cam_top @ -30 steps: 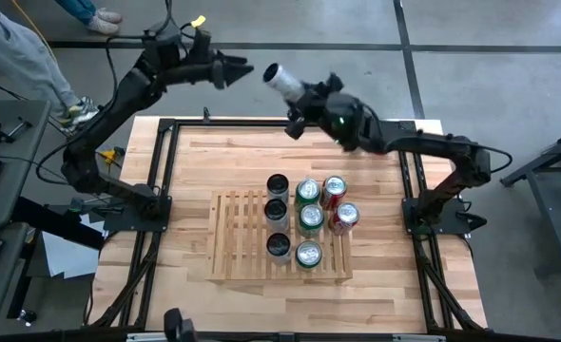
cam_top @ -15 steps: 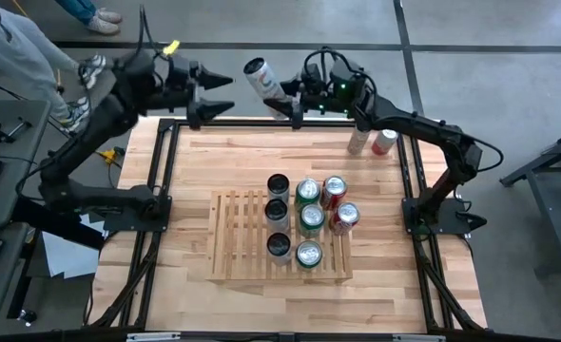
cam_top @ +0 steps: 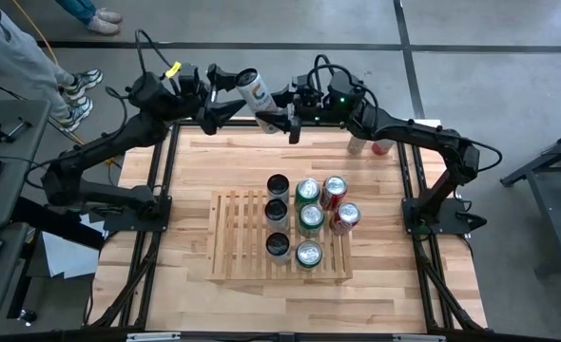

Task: Place canned beverage on shelf
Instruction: Put the left white-yellow soda can on the shelf

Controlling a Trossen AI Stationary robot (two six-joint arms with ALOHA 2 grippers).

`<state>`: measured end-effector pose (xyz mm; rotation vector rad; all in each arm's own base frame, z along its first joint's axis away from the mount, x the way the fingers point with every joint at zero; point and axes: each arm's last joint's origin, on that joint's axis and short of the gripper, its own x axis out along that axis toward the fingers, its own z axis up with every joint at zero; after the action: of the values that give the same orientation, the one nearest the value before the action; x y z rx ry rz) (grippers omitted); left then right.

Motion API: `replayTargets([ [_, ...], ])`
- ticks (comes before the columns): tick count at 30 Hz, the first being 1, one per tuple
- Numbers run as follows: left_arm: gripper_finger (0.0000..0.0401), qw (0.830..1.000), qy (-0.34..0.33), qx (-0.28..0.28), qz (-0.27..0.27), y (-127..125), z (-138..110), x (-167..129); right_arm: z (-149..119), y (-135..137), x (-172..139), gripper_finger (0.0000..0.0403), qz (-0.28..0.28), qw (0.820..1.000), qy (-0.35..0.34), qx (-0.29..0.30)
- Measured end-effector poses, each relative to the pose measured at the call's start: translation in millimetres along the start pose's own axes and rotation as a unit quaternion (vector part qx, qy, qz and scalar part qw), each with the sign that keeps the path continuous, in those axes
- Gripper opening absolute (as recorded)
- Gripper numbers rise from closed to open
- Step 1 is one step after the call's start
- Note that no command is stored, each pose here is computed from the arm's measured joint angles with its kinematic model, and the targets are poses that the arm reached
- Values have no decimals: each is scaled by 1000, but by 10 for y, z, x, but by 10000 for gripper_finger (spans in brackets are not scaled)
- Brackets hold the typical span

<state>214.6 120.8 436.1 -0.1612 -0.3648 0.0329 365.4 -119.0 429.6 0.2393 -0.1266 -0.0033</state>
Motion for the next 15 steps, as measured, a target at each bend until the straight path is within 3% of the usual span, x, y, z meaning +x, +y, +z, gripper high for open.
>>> replayTargets([
  [6, 388, 1000, 18, -16, -15, 2, -164, 132, -13, 51, 18, 232, 7, 1000, 0, 3],
  [15, 376, 1000, -19, -19, -17, -31, -121, 160, -34, 62, 22, 232, 9, 1000, 9, 2],
])
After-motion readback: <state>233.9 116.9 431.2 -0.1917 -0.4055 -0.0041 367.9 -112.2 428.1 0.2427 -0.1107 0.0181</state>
